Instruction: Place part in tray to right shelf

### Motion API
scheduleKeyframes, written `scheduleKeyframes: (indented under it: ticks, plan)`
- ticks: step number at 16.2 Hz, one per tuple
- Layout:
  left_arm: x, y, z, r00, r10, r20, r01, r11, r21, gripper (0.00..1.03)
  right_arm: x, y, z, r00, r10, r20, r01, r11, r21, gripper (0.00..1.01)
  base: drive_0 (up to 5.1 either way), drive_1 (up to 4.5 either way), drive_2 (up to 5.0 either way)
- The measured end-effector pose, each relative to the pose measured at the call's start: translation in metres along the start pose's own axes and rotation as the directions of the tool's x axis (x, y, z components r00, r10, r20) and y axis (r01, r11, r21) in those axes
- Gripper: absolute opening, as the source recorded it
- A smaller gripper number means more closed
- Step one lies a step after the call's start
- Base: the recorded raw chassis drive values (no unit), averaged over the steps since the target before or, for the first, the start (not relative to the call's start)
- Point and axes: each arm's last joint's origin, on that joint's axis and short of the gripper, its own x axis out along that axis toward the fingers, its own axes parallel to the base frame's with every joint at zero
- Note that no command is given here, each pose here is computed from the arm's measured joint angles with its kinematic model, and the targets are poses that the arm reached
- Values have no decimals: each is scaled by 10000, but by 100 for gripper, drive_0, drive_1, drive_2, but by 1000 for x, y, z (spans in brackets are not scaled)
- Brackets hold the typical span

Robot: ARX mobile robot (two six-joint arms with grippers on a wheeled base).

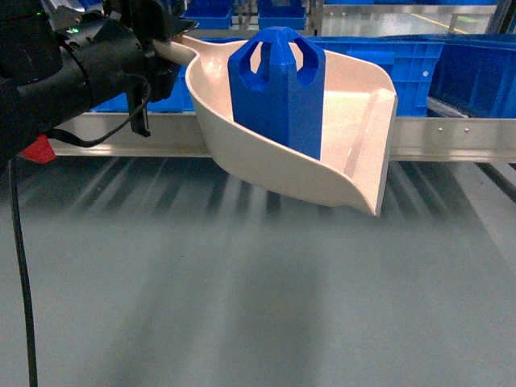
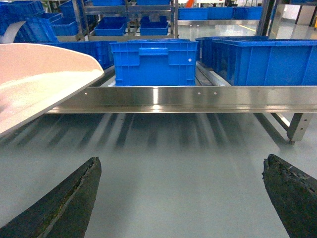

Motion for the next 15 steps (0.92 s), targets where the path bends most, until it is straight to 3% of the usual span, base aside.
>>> scheduleKeyframes:
  ticks: [3,6,10,15]
  plan:
    - [0,0,0,10000,7,-5,-7,10000,2,12,0,0,0,10000,0,-11,0,10000,0,98,1,423,-420]
    - [1,-1,-3,9999,-25,-99,25,10000,-9,12,0,0,0,10000,-8,-4,8,10000,0,98,-318,500,-153]
    - [-1,0,4,9999,-4,135,4,10000,28,12,0,0,0,10000,0,31,0,10000,0,98,-11,393,-416]
    - [0,-1,0,10000,-48,-14,48,10000,4,12,0,0,0,10000,4,38,-4,10000,0,98,-17,385,-418]
